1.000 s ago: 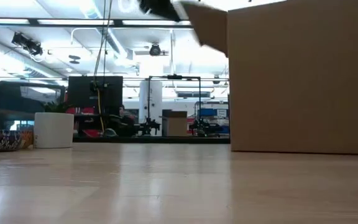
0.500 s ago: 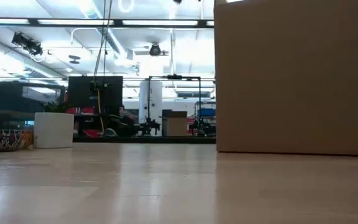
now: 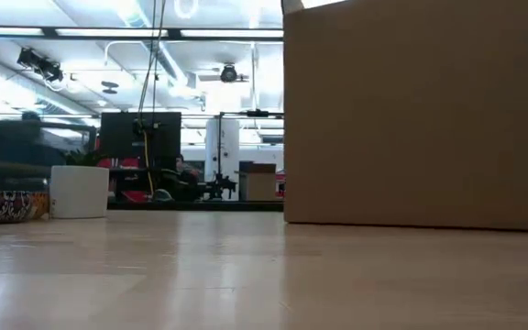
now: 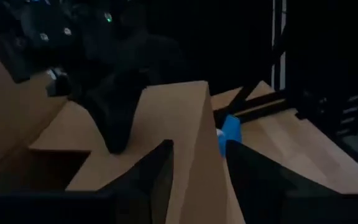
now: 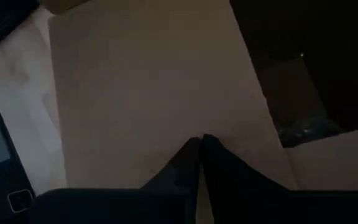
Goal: Wrap mug
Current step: Close the cardboard box
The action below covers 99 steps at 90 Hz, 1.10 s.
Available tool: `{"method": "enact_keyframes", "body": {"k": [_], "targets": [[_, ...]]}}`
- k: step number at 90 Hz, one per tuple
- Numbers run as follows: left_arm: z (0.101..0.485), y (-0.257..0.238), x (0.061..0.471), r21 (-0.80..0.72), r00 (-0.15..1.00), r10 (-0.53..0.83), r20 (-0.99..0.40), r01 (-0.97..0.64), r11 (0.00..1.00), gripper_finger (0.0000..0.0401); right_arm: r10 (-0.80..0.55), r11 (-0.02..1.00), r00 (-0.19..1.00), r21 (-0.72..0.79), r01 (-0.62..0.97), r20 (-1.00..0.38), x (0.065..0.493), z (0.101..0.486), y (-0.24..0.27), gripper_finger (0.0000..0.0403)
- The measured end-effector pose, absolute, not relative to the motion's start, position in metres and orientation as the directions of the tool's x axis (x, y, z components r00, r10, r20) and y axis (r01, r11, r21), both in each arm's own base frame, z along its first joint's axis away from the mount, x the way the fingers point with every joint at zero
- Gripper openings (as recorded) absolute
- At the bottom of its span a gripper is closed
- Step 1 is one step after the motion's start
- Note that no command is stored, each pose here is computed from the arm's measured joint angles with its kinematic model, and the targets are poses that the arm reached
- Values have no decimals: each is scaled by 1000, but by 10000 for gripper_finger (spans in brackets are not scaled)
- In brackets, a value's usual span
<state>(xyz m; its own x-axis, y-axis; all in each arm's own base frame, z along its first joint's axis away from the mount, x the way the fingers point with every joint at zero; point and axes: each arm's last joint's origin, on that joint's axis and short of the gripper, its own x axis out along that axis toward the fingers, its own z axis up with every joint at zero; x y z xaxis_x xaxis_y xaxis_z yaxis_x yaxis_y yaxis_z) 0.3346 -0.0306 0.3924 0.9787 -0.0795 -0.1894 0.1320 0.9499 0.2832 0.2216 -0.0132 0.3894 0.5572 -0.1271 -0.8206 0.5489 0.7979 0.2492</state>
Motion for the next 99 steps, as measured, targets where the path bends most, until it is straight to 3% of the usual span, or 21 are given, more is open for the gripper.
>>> {"method": "enact_keyframes", "body": {"k": [15,28,41,52,71,85,99], "targets": [[425,-35,285,346,985,-37,-168,94,933,131,-121,802,553,247,544,-825,221,389,-11,0],[434,-24,242,370,949,195,-247,-94,924,131,-118,807,552,244,537,-825,221,389,-9,0],[423,-9,211,403,769,524,-366,-377,834,131,-116,808,553,245,536,-825,221,389,-9,0],[411,0,201,428,626,650,-431,-493,758,131,-115,808,551,244,536,-827,221,389,-9,0],[384,10,230,419,657,676,-333,-539,731,131,-115,808,555,247,535,-824,222,389,-9,0],[364,15,255,344,845,507,-167,-432,834,131,-114,813,576,256,522,-810,224,390,-9,0],[353,20,271,291,883,461,-85,-421,859,131,-89,831,609,278,482,-788,225,396,-8,0]]}}
